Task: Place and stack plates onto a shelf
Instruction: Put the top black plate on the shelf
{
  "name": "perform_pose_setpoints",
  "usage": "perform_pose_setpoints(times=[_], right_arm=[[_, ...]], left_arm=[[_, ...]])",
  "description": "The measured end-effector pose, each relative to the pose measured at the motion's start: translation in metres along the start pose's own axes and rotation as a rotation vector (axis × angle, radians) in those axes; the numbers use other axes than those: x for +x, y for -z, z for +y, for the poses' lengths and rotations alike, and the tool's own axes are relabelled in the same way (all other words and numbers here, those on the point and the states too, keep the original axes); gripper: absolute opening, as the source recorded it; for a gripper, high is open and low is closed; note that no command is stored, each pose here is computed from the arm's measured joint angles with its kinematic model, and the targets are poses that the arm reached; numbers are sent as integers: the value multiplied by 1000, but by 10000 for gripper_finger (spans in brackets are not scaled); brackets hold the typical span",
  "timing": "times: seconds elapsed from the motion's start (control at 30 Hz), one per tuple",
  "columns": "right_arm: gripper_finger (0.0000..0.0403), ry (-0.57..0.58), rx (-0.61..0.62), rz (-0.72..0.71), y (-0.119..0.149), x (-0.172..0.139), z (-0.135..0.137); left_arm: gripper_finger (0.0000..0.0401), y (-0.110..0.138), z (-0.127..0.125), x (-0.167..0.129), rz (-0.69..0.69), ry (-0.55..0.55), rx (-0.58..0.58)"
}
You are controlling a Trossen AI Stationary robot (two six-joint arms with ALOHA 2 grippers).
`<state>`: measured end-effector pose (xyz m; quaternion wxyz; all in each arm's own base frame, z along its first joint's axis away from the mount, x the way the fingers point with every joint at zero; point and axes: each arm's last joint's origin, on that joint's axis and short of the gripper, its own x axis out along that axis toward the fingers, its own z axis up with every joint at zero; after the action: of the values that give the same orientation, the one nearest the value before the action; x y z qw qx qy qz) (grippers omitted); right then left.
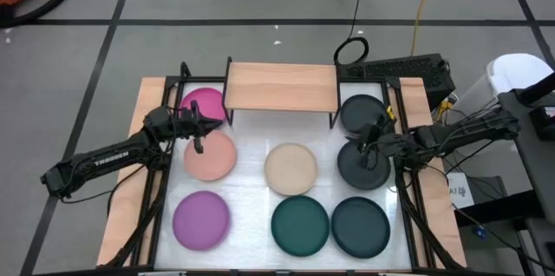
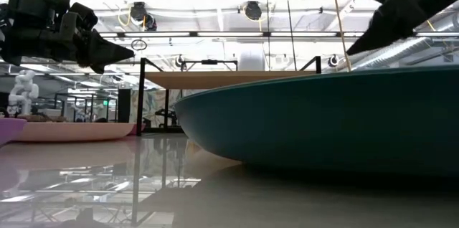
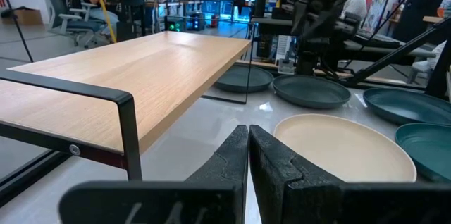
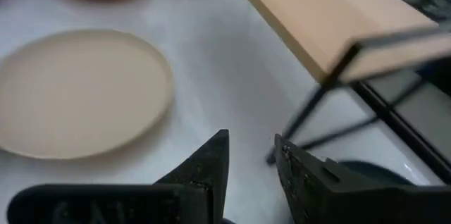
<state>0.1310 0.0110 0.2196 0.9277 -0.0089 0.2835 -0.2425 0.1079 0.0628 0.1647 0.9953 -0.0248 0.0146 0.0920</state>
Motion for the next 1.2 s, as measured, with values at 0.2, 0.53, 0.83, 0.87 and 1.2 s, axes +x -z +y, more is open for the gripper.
perform_pose_setpoints(times=[0.2, 0.53, 0.83, 0.87, 1.2], right_arm=[[100, 107, 70, 62, 5, 8, -4], [100, 257, 69, 218, 17, 40, -18], [100, 233, 170, 351, 21, 71, -31], [100, 220, 185, 372, 22, 74, -33], [100, 193, 242, 533, 37, 103, -46]], left_arm=[[21, 0, 0, 0, 0, 0, 0], [21, 0, 0, 0, 0, 0, 0], [21, 0, 0, 0, 0, 0, 0], [21, 0, 0, 0, 0, -1, 0], [21, 0, 0, 0, 0, 0, 0]])
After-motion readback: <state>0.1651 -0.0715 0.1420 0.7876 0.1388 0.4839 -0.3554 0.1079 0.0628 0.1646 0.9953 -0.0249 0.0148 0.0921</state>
